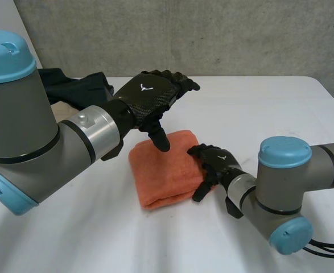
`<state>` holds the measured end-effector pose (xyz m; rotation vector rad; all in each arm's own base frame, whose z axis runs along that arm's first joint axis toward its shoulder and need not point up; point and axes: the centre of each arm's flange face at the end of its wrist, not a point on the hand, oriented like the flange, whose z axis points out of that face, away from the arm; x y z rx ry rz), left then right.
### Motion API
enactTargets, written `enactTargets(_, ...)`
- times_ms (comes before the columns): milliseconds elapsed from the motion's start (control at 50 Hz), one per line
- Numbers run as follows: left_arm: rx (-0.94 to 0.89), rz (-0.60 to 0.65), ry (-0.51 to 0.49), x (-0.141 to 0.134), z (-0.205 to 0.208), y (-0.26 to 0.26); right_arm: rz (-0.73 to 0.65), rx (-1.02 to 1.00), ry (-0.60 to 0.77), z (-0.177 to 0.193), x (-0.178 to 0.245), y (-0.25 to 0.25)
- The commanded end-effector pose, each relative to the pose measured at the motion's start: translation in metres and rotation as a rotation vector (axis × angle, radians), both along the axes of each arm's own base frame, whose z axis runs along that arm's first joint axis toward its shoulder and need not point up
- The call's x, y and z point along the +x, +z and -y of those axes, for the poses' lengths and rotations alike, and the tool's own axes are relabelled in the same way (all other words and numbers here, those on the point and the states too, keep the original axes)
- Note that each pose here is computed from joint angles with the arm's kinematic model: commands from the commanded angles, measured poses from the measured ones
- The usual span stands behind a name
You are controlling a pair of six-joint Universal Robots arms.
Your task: Fold the laundry.
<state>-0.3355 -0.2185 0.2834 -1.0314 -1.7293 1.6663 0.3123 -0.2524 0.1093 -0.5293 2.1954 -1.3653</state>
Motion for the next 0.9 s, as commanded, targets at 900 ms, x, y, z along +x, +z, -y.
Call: enactTargets(900,0.002,-0.037,-0.008,-0.005,-0.002,0.008,-0.240,-0.427,-0.614,0.292,-0.244,0.028)
